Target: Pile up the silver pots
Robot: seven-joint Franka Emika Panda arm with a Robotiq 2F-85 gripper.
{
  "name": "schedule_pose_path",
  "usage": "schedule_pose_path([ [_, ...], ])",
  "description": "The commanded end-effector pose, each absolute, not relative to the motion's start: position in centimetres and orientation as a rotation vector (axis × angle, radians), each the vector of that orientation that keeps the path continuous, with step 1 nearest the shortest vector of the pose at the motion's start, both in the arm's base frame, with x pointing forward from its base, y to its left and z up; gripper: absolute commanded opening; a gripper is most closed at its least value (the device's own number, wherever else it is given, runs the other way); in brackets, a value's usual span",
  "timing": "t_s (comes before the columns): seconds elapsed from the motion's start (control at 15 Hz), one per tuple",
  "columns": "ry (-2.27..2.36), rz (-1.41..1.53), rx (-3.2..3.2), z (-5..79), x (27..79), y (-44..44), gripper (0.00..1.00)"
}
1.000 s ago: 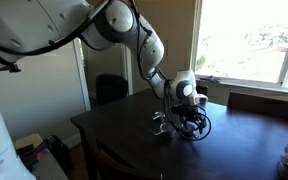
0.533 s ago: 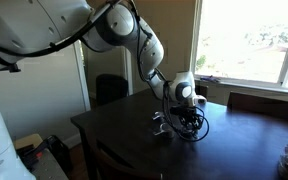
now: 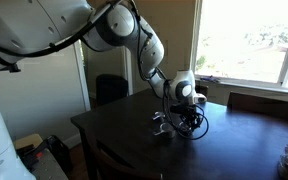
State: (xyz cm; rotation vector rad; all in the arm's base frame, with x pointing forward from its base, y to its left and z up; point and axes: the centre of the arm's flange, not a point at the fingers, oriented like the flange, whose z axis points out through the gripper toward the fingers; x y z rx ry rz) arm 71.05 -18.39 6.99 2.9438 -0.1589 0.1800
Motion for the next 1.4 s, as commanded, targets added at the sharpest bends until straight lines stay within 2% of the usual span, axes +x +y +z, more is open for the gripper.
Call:
schedule_pose_path([
  [0.0, -0.136, 0.195, 2.98, 7.5, 70.7, -18.5, 0.07],
  [1.33, 0.107, 0.276, 3.079, 14.4, 67.5, -16.3, 0.06],
])
